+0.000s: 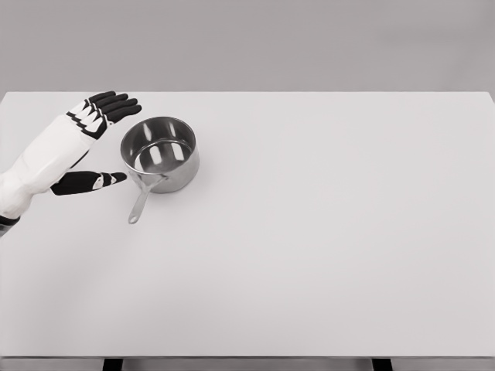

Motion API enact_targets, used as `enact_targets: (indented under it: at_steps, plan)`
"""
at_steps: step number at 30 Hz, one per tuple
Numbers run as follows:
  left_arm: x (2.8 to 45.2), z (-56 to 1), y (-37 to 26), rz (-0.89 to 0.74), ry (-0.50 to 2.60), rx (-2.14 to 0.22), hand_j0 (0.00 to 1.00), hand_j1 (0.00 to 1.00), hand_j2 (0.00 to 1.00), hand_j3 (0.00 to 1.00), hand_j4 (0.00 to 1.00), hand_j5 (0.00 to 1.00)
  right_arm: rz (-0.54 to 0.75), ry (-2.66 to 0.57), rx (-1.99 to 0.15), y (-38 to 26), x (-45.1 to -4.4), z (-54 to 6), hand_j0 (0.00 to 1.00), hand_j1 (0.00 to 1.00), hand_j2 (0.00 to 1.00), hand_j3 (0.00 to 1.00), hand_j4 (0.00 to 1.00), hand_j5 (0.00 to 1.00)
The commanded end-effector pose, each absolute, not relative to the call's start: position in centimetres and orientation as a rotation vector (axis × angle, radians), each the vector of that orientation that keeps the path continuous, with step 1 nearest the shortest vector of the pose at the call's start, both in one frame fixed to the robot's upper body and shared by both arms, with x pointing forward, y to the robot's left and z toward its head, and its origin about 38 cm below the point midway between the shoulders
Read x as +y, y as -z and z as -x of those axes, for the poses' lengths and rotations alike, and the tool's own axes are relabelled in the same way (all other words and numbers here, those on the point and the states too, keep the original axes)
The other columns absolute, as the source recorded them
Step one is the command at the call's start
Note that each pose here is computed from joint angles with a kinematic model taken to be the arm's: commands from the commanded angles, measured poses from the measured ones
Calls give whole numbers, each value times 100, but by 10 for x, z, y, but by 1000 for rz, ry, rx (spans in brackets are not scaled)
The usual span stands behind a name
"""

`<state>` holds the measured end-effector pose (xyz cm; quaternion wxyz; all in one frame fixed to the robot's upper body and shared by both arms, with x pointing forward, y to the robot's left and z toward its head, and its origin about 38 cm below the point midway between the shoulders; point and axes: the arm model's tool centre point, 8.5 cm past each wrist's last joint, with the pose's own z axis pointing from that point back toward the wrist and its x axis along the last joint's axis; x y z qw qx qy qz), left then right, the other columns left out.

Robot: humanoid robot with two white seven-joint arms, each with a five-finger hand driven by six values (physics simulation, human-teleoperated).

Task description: Rotate pot handle

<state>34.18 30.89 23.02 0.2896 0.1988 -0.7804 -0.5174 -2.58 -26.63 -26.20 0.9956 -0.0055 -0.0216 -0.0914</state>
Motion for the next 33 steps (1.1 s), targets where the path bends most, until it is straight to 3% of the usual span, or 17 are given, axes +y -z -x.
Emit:
enact_targets:
  at_steps: [1,19,27,31,33]
  plan:
    - [309,-342,-230,-527,1373,-2086,100,100,100,100,100,100,6,189,-40,262,-266,26,100,100,100,100,100,100]
    - [312,-339,-222,-590,1453,-2015,100,100,100,100,100,100,11,181,-42,262,-266,26,100,100,100,100,100,100]
    - [323,-333,-209,-542,1619,-1849,100,100,100,100,100,100,11,181,-42,262,-266,26,100,100,100,100,100,100]
    - [341,-337,-228,-619,1748,-1768,100,100,100,100,100,100,11,181,-42,262,-266,26,100,100,100,100,100,100]
    - [354,-345,-249,-777,1911,-1650,100,100,100,100,100,100,11,181,-42,262,-266,26,100,100,100,100,100,100]
